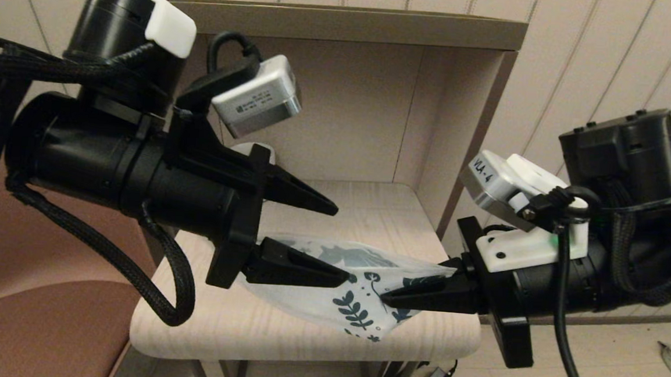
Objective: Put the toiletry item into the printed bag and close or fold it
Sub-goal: Place the toothpaste in the storage bag, then hand it to the other hand
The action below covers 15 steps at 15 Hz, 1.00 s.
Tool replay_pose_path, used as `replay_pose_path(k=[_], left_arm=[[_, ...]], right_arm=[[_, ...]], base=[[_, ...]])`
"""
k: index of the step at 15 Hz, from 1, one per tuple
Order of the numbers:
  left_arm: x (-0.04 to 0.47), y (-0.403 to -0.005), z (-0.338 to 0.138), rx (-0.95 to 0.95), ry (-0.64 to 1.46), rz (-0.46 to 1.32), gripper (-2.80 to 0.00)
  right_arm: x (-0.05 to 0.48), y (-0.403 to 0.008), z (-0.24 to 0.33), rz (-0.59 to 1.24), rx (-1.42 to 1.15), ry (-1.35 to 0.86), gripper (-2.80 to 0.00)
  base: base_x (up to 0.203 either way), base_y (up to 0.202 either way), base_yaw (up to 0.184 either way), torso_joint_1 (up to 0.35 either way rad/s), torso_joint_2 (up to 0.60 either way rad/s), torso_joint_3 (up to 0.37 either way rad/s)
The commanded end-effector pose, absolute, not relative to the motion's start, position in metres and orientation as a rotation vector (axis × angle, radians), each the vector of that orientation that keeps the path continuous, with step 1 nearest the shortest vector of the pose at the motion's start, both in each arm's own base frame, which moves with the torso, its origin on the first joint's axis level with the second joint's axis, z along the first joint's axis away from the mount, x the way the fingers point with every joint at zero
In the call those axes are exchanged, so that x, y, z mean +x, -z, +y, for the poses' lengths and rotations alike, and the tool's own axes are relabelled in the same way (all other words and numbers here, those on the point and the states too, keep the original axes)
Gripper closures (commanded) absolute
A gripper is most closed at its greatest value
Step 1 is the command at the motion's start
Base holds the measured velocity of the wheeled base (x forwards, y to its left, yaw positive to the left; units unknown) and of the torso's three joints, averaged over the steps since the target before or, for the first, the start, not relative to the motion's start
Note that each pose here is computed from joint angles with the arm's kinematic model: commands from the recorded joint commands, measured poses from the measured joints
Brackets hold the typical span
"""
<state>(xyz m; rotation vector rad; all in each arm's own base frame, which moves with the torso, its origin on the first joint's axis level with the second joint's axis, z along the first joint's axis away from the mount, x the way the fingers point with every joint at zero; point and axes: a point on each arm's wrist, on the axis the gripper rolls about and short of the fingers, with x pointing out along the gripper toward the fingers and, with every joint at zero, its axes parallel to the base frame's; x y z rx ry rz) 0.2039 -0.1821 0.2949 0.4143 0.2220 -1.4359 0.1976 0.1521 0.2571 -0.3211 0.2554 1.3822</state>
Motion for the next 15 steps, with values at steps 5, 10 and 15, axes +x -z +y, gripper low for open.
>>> replay_pose_path(k=[5,10,15], left_arm=[[0.177,-0.323,-0.125,0.389,1.302,0.169,-2.80],[0.163,-0.290,-0.092,0.342,1.233,0.320,-2.80],[0.180,-0.282,-0.083,0.238,1.347,0.254,-2.80]], right_arm=[[0.190,-0.264,0.146,0.229,-0.319,-1.383,0.00],[0.174,-0.283,0.135,0.180,-0.290,-1.366,0.00],[0.161,-0.307,0.126,0.230,-0.137,-1.346,0.00]], base=[[0.000,0.000,0.000,0.000,0.00,0.000],[0.000,0.000,0.000,0.000,0.00,0.000],[0.000,0.000,0.000,0.000,0.00,0.000]])
